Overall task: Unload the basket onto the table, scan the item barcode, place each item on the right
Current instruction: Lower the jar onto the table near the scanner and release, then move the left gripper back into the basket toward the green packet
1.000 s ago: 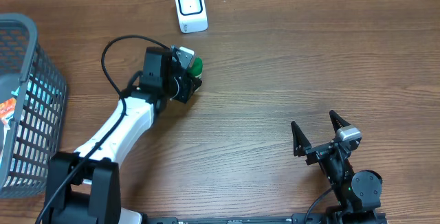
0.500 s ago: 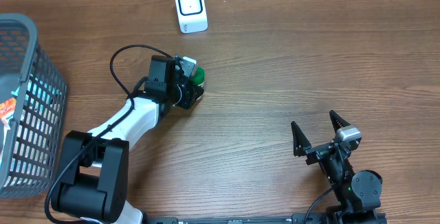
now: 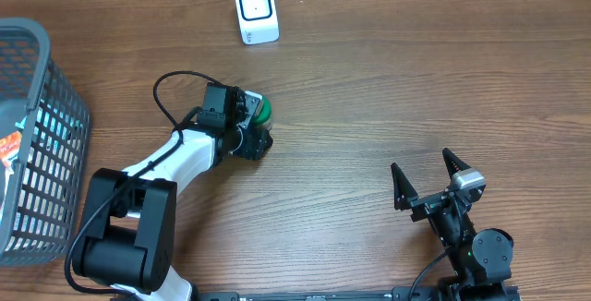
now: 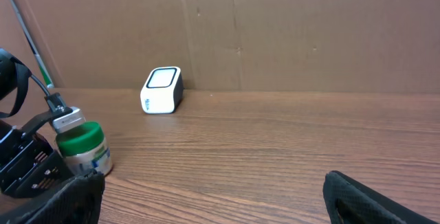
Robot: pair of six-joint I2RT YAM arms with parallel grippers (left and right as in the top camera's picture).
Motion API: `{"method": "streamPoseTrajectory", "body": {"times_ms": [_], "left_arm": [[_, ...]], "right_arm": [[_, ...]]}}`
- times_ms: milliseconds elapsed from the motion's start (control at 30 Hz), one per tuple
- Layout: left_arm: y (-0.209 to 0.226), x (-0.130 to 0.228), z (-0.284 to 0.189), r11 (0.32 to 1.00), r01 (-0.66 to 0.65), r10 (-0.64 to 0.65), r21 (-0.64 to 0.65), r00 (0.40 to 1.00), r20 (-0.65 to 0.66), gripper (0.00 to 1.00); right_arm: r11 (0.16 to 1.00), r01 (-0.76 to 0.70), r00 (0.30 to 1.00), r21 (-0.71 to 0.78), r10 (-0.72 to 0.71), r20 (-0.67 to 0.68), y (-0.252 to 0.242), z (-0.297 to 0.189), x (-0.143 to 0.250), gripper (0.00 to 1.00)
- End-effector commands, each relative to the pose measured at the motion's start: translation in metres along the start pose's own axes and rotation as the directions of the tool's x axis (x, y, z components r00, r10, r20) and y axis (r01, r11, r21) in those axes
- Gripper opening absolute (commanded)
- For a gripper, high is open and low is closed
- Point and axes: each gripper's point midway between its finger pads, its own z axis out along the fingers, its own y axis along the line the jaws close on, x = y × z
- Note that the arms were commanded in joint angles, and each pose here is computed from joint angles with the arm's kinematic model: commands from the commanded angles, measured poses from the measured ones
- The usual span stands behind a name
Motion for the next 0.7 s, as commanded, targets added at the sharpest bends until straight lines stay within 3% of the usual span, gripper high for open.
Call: {"method": "streamPoseTrajectory", "body": {"times_ms": [0,233,333,400,667], "left_arm": [[0.002,0.007,0.003,1.000,0.015,-0.015,-0.016,1.000,-0.023,0.78],[0.000,-0.027,-0.025,0.999,0.042,-0.041,-0.016,0.998,0.051,0.86],[-0.004,-0.054,-0.060,0.999,0.034,-0.032,-0.018,0.995,0.093,0.90],[-0.007,-0.071,-0.088,0.999,0.029,-0.027,-0.021,0.992,0.122,1.00],[-0.002,-0.122,-0.210,0.997,0.056,-0.042,-0.061,0.974,0.223,1.00]], "right_arm": [[1.000,0.005,1.000,-0.001,-0.005,0.003,0.000,0.000,0.002,1.00],[1.000,0.005,1.000,-0.001,-0.005,0.003,0.000,0.000,0.002,1.00],[1.000,0.005,1.000,-0.001,-0.005,0.003,0.000,0.000,0.002,1.00],[1.000,0.005,1.000,-0.001,-0.005,0.003,0.000,0.000,0.002,1.00],[1.000,0.005,1.000,-0.001,-0.005,0.003,0.000,0.000,0.002,1.00]]}}
